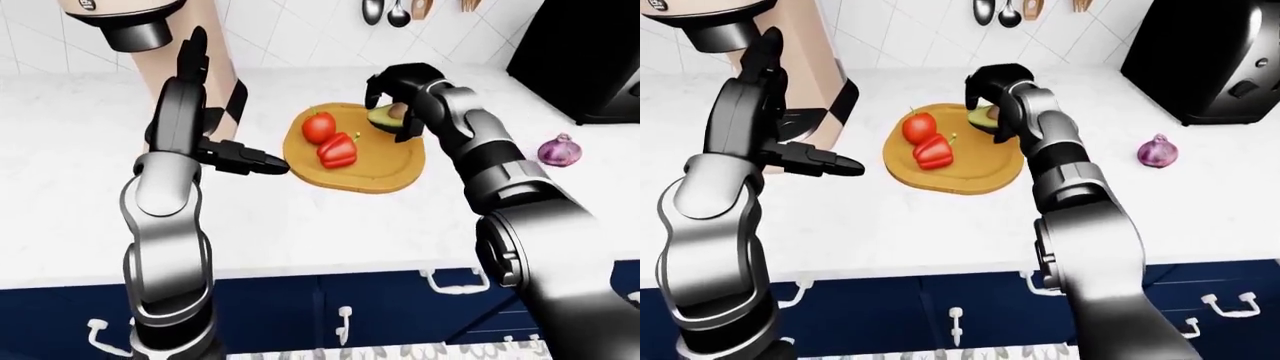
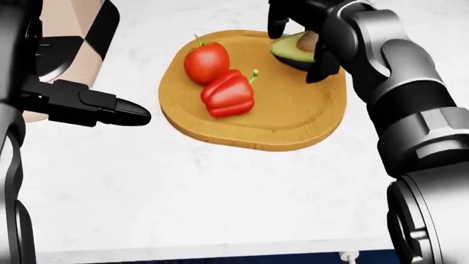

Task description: Place the avocado, onion, tomato and bell pepper on the cutting board.

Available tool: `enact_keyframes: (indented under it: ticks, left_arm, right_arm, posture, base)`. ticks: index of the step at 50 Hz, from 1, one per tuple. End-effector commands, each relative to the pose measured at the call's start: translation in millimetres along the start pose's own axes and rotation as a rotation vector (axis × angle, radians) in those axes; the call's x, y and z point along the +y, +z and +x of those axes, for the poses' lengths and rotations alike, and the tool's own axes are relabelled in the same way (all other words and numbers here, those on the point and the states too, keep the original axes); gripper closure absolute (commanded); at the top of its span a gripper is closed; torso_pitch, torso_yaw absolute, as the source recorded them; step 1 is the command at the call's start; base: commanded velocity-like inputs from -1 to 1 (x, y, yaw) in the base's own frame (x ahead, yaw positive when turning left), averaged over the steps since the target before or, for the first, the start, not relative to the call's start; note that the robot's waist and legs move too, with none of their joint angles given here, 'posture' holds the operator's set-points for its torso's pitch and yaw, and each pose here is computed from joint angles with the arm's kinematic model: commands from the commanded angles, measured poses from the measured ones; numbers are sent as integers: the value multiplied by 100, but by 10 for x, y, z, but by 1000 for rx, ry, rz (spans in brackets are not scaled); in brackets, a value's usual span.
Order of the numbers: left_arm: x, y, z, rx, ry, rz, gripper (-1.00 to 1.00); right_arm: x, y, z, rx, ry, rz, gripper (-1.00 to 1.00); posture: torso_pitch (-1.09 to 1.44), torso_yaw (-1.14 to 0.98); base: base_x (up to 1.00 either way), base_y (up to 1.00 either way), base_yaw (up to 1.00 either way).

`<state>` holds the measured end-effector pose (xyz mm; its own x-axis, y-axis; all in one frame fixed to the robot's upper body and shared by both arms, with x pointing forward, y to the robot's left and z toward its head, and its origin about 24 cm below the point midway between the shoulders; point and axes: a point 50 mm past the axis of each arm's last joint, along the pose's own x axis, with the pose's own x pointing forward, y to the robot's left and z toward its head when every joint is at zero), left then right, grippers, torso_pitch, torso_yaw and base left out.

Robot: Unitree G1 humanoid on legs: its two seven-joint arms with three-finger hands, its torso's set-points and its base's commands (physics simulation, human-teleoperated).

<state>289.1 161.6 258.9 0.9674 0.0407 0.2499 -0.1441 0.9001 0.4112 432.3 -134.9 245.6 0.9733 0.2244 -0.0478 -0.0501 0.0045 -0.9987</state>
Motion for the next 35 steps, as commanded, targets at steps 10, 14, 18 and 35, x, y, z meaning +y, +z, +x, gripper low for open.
enact_keyframes:
  ticks: [10, 14, 18, 35]
  left_arm:
    - [46, 108, -33, -74, 33, 6, -100]
    - [65, 96, -47, -70, 37, 8, -100]
    - [79, 103, -67, -70, 40, 9, -100]
    - [65, 113, -37, -70, 38, 8, -100]
  right_arm:
    - [-258, 170, 24, -9, -149, 72, 19]
    - [-207, 193, 35, -9, -148, 85, 18]
    - [-200, 204, 39, -4, -164, 105, 18]
    - [-310, 298, 42, -38, -209, 134, -47]
  posture:
    - [0, 0]
    - [0, 0]
    - [0, 0]
    - [0, 0]
  base:
    - [0, 0, 0]
    - [0, 0, 0]
    - [0, 0, 0]
    - [0, 0, 0]
